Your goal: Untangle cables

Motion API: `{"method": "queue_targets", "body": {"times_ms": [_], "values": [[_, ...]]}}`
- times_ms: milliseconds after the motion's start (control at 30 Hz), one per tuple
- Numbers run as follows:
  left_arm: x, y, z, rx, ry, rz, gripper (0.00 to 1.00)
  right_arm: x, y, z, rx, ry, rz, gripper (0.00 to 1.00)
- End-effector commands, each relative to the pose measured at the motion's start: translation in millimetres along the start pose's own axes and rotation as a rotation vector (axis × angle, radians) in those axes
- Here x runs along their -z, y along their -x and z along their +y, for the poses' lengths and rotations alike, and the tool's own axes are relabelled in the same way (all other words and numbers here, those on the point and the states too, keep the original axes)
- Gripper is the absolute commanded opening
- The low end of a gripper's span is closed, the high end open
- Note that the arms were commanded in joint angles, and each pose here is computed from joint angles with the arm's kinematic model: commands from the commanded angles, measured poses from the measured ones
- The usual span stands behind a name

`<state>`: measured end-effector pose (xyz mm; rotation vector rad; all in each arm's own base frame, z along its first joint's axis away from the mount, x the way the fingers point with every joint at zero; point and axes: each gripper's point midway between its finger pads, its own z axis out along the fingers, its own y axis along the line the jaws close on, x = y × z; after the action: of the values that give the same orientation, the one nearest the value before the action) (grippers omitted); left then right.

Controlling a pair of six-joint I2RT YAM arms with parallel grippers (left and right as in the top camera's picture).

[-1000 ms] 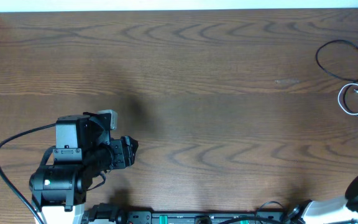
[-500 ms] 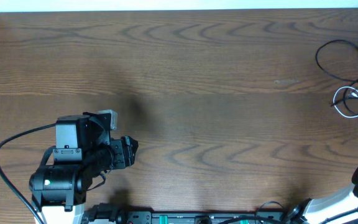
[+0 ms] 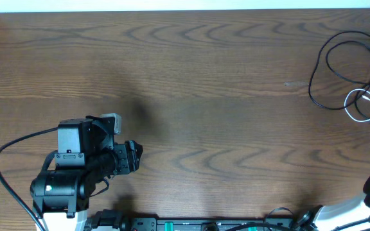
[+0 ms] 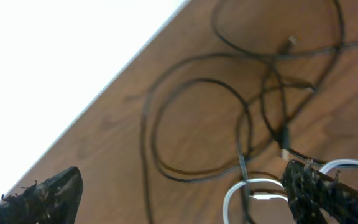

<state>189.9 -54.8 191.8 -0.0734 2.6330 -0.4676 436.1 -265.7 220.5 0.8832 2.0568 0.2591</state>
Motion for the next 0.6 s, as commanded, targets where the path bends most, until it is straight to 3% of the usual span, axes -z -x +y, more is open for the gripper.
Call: {"method": "queue_targets", "body": {"times_ms": [0,167,200,300,367,500,567], "values": [[2.1,0.6,-2.6,-0.003,-0.014,-0.004,0.64,35.9,13.0,45.7,0.035,0.153,-0.043,0.99],[2.0,2.1,-2.8,-0.026,-0.015,-0.010,0.64,41.9,-14.9,94.7,0.177,0.288,0.034,0.98],[2.0,2.3,-2.8,-0.026,-0.015,-0.011,0.64,39.5,-25.3,102.6,0.220,0.299,0.061,0.94],[2.1,2.2,-2.8,-0.026,-0.015,-0.011,0.64,23.7,-63.6,122.5,0.401,0.290,0.148,0.69],[2.1,2.1,-2.9,-0.026,-0.015,-0.010,0.64,9.2,-86.2,126.9,0.495,0.229,0.198,0.62],[2.1,2.0,-2.8,-0.026,-0.015,-0.010,0.64,-18.1,-113.7,125.3,0.637,0.073,0.246,0.63],[2.1,2.0,-2.8,-0.026,-0.015,-0.010,0.64,-29.8,-120.2,121.2,0.671,-0.005,0.252,0.70]]}}
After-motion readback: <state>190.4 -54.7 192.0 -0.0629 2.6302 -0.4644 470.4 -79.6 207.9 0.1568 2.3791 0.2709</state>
